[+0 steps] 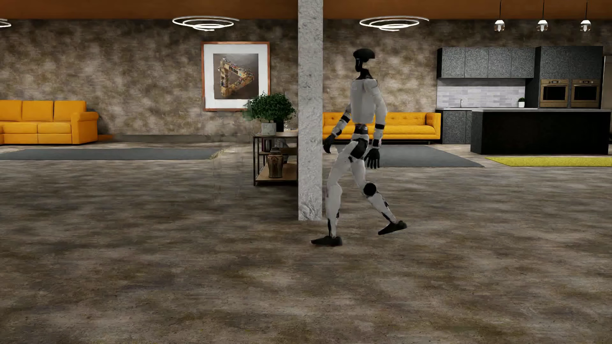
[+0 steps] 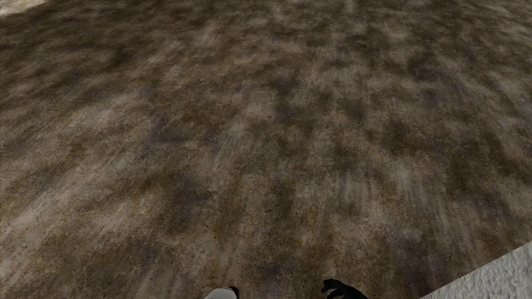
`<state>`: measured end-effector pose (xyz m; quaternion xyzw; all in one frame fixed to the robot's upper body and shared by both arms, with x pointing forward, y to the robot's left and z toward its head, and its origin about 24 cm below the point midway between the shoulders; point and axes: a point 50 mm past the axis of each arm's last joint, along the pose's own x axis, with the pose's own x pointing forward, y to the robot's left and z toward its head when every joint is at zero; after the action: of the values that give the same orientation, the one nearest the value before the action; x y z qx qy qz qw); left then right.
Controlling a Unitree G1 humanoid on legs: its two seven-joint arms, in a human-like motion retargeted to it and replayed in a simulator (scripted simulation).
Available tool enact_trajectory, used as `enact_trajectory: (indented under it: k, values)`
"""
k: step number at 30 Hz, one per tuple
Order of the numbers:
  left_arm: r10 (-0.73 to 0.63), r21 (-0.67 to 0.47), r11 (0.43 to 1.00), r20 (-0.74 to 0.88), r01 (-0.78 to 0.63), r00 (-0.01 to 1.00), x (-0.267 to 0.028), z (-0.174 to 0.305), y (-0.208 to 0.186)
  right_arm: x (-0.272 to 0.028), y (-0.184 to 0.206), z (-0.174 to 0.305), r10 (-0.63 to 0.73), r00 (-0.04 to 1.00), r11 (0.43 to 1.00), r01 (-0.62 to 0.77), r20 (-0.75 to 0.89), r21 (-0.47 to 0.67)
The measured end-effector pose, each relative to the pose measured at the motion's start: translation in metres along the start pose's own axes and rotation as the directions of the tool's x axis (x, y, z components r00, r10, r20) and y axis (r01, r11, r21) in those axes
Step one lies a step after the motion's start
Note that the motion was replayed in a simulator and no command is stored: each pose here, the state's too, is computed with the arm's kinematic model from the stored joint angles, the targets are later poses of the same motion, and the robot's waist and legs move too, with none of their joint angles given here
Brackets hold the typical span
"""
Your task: Avoid the corner
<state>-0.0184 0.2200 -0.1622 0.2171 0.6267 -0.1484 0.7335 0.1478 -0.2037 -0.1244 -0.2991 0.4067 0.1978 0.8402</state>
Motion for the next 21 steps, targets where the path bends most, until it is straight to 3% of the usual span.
enact_trajectory:
  k: [2,4,8,9,11,13,16,18,21]
  values:
    - [-0.009,0.024,1.0,-0.027,0.009,1.0,0.0,-0.005,-0.001,-0.004,-0.002,-0.006,-0.036,0.999,0.996,0.037,-0.011,0.08]
    - [0.003,0.008,1.0,-0.046,-0.002,0.999,0.002,-0.007,0.002,-0.009,0.027,-0.027,0.026,0.996,0.992,-0.015,-0.084,0.128]
    - [0.028,0.001,1.0,0.136,-0.029,0.99,0.005,0.044,0.012,-0.025,0.071,-0.046,0.163,0.977,0.984,-0.151,-0.135,0.091]
    - [0.043,0.015,0.999,0.183,-0.047,0.982,0.004,0.057,0.02,-0.031,0.087,-0.064,0.217,0.952,0.976,-0.207,-0.217,0.067]
    - [0.083,-0.014,0.996,0.276,-0.082,0.958,0.0,0.081,0.033,-0.045,0.097,-0.088,0.226,0.925,0.972,-0.195,-0.304,0.129]
    - [0.153,-0.057,0.988,0.339,-0.143,0.928,-0.007,0.097,0.056,-0.058,0.109,-0.101,0.269,0.9,0.963,-0.247,-0.342,0.108]
    - [0.213,-0.145,0.974,0.29,-0.177,0.933,-0.007,0.083,0.068,-0.075,0.12,-0.12,0.308,0.861,0.951,-0.294,-0.404,0.098]
    - [0.171,-0.167,0.976,0.196,-0.139,0.965,0.0,0.057,0.049,-0.084,0.121,-0.131,0.309,0.839,0.95,-0.294,-0.448,0.104]
    - [0.111,-0.131,0.987,0.108,-0.097,0.988,0.002,0.033,0.03,-0.068,0.101,-0.117,0.246,0.886,0.969,-0.216,-0.394,0.12]
